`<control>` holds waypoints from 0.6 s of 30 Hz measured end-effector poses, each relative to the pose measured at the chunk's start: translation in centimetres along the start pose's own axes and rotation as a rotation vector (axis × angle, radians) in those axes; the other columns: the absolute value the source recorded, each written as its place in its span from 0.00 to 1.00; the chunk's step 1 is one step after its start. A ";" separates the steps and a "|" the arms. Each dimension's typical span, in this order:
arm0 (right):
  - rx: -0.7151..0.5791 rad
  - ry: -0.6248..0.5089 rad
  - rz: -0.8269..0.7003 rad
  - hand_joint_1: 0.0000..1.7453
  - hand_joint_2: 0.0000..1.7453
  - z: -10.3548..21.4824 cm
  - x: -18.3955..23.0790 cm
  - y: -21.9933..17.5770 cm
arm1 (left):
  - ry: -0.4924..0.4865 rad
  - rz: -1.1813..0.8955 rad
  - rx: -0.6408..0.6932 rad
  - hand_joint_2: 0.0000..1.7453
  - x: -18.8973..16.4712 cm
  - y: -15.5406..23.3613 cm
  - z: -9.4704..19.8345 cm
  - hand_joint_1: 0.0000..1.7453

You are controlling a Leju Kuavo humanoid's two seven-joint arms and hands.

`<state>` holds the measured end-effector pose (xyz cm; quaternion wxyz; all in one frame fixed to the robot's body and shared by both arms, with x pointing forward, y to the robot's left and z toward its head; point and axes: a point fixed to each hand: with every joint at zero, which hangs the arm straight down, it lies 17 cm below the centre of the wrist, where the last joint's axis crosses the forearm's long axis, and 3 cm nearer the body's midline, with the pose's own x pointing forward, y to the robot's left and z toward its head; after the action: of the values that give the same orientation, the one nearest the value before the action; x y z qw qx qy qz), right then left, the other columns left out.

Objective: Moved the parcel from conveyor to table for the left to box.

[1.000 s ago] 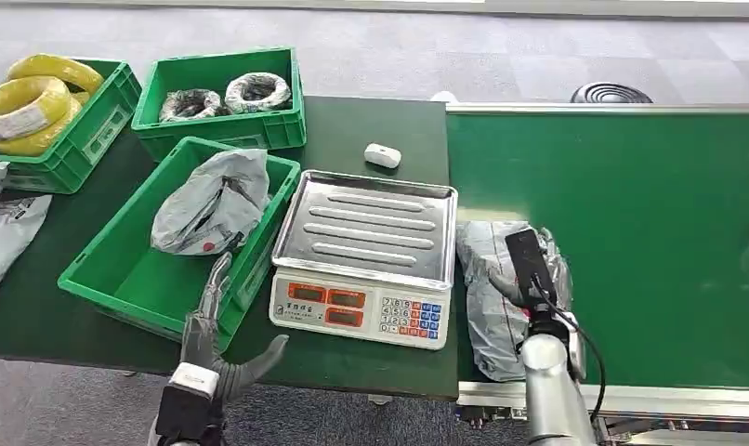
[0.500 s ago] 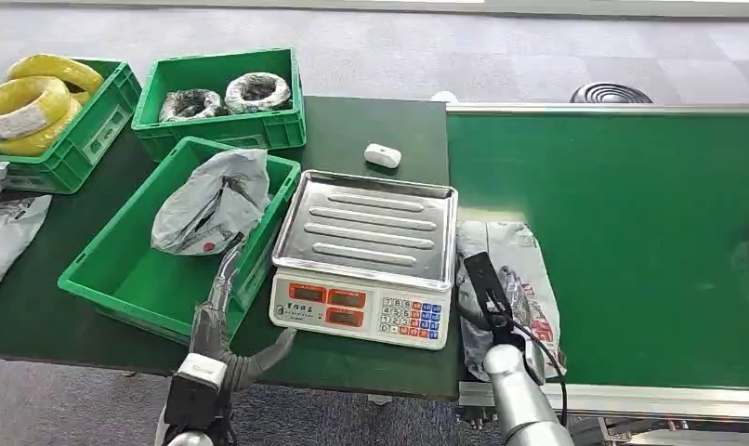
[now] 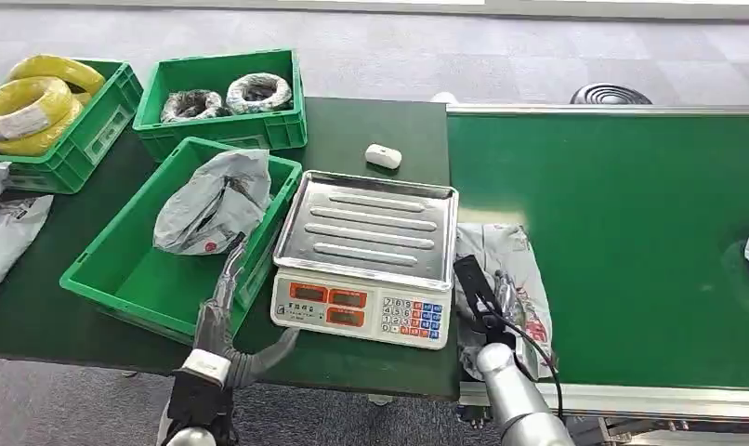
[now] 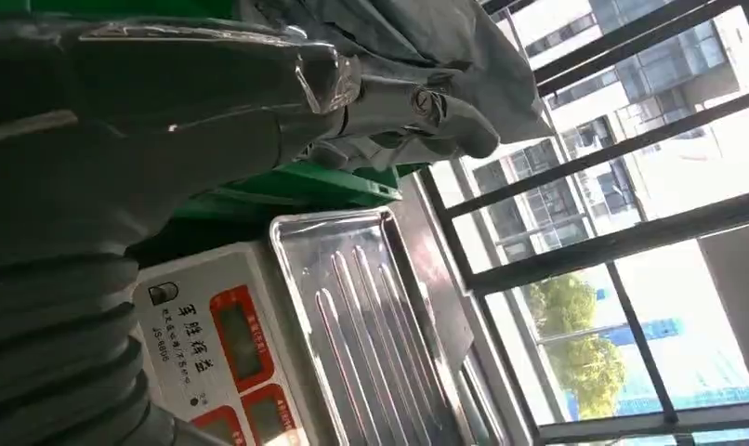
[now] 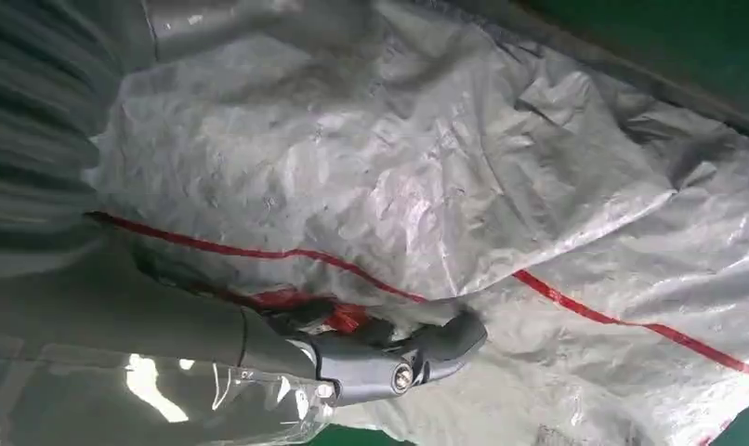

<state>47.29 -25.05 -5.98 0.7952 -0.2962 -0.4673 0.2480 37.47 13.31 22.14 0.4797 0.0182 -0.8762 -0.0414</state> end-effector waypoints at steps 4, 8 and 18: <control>-0.006 -0.002 0.012 1.00 1.00 -0.3 0.0 -0.4 | -0.002 0.000 -0.001 1.00 0.0 0.0 -0.1 0.00; -0.013 -0.018 0.028 1.00 1.00 -0.4 0.3 -0.7 | -0.003 0.000 -0.001 1.00 0.0 0.0 -0.1 0.00; -0.268 -0.295 0.051 1.00 1.00 3.1 8.0 -7.3 | 0.008 -0.011 0.015 1.00 -0.1 0.2 0.7 0.00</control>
<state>48.88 -24.05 5.11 0.6650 -0.3717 -0.6000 0.2442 36.88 13.54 21.71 0.4829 0.0265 -0.8745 -0.0374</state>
